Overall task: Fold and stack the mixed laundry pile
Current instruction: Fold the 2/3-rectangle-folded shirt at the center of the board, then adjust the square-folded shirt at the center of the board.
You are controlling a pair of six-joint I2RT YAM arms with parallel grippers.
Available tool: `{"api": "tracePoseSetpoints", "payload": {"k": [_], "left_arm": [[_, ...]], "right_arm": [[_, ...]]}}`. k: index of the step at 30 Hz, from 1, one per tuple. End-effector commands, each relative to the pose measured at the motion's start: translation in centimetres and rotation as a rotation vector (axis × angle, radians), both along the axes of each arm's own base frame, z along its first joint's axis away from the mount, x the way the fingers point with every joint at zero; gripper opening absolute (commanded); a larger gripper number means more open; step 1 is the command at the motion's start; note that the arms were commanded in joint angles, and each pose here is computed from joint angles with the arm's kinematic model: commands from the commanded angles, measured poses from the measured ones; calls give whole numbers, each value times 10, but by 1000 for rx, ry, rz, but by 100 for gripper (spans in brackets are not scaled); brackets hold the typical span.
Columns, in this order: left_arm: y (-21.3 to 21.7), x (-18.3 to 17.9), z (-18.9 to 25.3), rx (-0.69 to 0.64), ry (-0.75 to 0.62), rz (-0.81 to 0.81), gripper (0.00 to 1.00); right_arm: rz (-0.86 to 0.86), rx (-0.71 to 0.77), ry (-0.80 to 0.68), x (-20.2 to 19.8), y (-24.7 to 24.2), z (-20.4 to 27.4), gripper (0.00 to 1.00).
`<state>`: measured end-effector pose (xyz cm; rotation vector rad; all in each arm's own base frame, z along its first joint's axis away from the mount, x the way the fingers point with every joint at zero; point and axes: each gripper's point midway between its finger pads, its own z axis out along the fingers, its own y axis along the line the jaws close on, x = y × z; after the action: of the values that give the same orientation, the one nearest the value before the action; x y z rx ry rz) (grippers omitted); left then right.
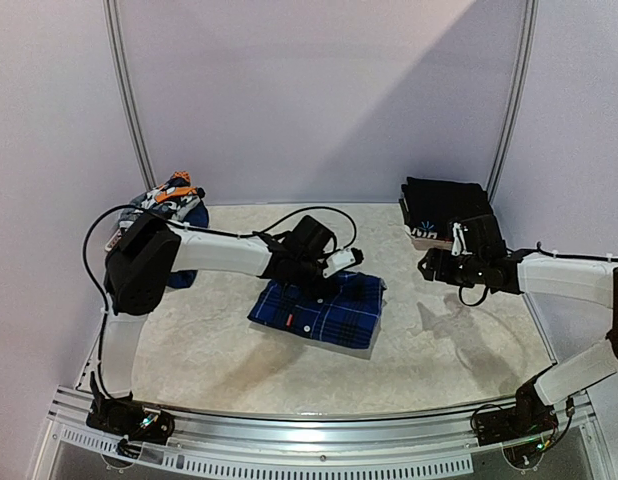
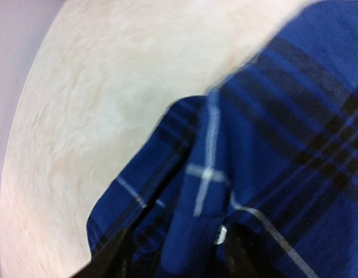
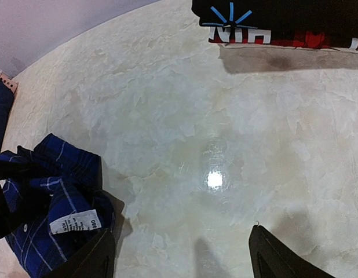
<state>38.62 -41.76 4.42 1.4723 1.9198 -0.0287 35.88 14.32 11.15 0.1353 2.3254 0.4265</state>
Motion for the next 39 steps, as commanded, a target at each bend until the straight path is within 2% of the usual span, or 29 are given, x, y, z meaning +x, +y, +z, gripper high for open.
{"api": "tracePoseSetpoints", "payload": {"k": [1,7,12,20,24,28,39], "left_arm": [[14,26,54,-135,-110,114,61],[28,35,122,-291,-239,190,85],[54,37,154,-367,-296,290,99],[92,16,175,-409,-280,378,100],[106,-4,158,-379,-183,399,99],[115,-29,140,-372,-69,404,94],[128,-90,113,-364,99,387,88]], "right_arm": [[0,27,-24,-3,0,8,81],[32,53,-34,-7,5,15,82],[51,67,-51,-8,8,22,83],[126,118,-82,-12,26,34,84],[185,131,-95,-17,42,39,84],[255,154,-113,-23,60,44,84],[444,158,-113,-58,116,41,84]]}}
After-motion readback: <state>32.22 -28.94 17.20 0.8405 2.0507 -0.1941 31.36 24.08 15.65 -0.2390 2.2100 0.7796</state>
